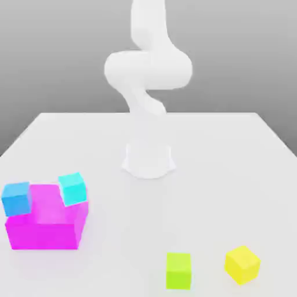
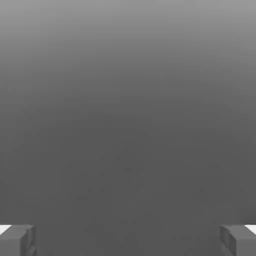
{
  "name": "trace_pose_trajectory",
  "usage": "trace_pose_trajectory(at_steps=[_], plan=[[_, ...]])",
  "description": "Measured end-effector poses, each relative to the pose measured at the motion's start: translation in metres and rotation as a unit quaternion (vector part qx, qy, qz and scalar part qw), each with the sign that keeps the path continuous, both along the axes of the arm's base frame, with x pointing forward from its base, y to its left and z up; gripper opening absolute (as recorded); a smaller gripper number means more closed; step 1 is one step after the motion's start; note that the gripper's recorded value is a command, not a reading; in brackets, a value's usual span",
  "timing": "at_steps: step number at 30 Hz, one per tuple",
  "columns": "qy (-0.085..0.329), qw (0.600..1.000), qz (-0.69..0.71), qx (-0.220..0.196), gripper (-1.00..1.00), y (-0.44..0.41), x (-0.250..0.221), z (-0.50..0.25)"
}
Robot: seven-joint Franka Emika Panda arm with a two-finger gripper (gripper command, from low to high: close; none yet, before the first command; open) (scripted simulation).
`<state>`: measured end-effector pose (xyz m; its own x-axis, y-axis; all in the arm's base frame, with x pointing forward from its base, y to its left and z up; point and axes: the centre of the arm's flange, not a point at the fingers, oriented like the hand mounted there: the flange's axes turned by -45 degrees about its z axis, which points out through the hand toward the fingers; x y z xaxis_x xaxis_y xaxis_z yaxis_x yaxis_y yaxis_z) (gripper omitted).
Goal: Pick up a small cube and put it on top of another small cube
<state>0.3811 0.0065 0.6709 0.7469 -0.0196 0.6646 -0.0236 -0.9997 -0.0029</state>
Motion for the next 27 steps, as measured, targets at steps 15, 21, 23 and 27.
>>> trace_pose_trajectory(at_steps=[15,21,23,27], plan=[[0.216,0.976,-0.021,-0.003,0.0,0.032,0.105,-0.286],[0.299,0.954,-0.021,0.005,0.0,0.046,0.093,-0.402],[0.327,0.945,-0.022,0.01,0.0,0.051,0.083,-0.439],[0.353,0.935,-0.023,0.016,0.0,0.056,0.072,-0.497]])
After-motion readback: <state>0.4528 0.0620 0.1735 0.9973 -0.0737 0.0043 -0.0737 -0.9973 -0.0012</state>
